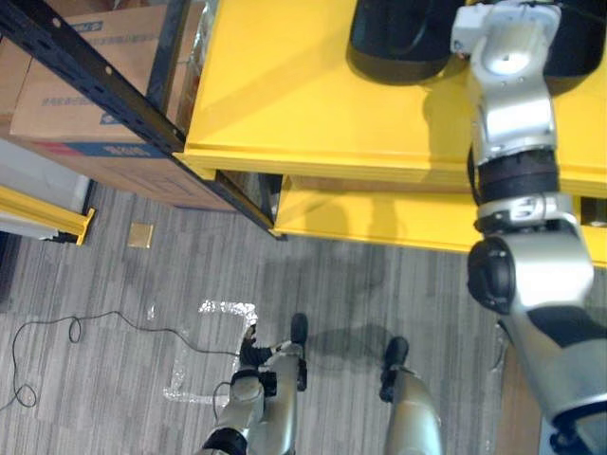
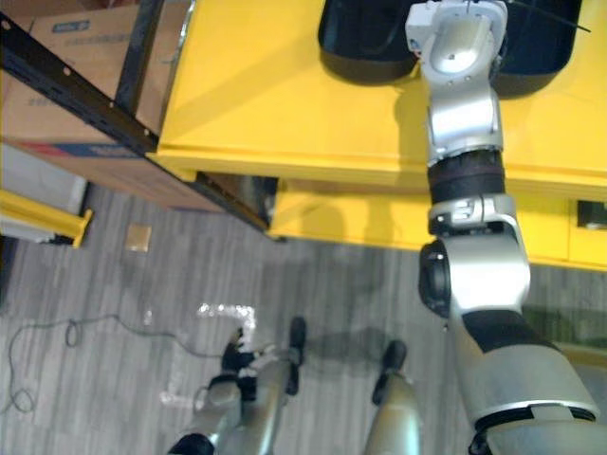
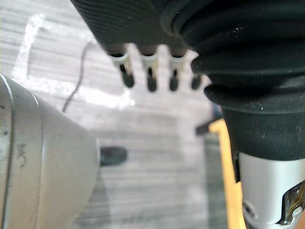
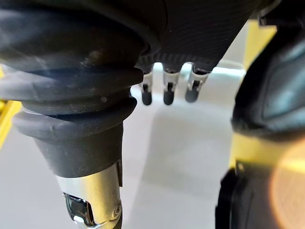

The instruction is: Walk over and take plastic housings, then place them on the shelf

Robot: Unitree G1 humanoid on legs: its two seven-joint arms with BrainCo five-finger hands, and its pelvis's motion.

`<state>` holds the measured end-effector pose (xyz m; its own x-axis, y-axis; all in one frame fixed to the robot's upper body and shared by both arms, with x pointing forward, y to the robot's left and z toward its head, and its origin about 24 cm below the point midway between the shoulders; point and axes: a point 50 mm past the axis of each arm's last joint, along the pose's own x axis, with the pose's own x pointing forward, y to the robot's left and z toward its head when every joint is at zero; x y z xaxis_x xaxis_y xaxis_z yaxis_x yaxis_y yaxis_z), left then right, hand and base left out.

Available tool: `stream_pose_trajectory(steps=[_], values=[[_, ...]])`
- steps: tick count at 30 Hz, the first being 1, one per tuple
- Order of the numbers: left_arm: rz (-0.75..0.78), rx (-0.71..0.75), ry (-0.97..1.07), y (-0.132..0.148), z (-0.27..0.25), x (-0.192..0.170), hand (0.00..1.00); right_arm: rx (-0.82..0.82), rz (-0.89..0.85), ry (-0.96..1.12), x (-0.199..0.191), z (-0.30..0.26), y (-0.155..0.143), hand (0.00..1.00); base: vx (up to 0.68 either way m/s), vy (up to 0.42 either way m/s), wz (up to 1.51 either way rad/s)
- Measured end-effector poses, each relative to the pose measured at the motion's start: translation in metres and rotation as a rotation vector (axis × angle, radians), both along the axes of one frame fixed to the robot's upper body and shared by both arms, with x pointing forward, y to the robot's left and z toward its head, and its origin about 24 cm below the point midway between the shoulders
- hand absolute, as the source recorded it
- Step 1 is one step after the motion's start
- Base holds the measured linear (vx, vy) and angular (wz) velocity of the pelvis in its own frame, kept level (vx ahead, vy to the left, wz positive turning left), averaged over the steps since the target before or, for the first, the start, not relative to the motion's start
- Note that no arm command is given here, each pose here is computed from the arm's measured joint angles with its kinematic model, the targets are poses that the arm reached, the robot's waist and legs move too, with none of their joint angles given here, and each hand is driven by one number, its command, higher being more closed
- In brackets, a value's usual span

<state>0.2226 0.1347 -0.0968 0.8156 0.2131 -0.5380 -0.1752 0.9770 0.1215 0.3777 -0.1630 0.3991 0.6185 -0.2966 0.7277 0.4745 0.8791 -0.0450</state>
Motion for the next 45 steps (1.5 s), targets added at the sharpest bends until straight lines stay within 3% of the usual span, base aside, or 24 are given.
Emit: stream_pose_trajectory(steps=[45], values=[[-0.015,-0.020,0.003,0.001,-0.003,-0.004,0.00,-0.047,0.073,0.113,0.013,-0.002,0.009,0.00,0.01,0.002,0.01]])
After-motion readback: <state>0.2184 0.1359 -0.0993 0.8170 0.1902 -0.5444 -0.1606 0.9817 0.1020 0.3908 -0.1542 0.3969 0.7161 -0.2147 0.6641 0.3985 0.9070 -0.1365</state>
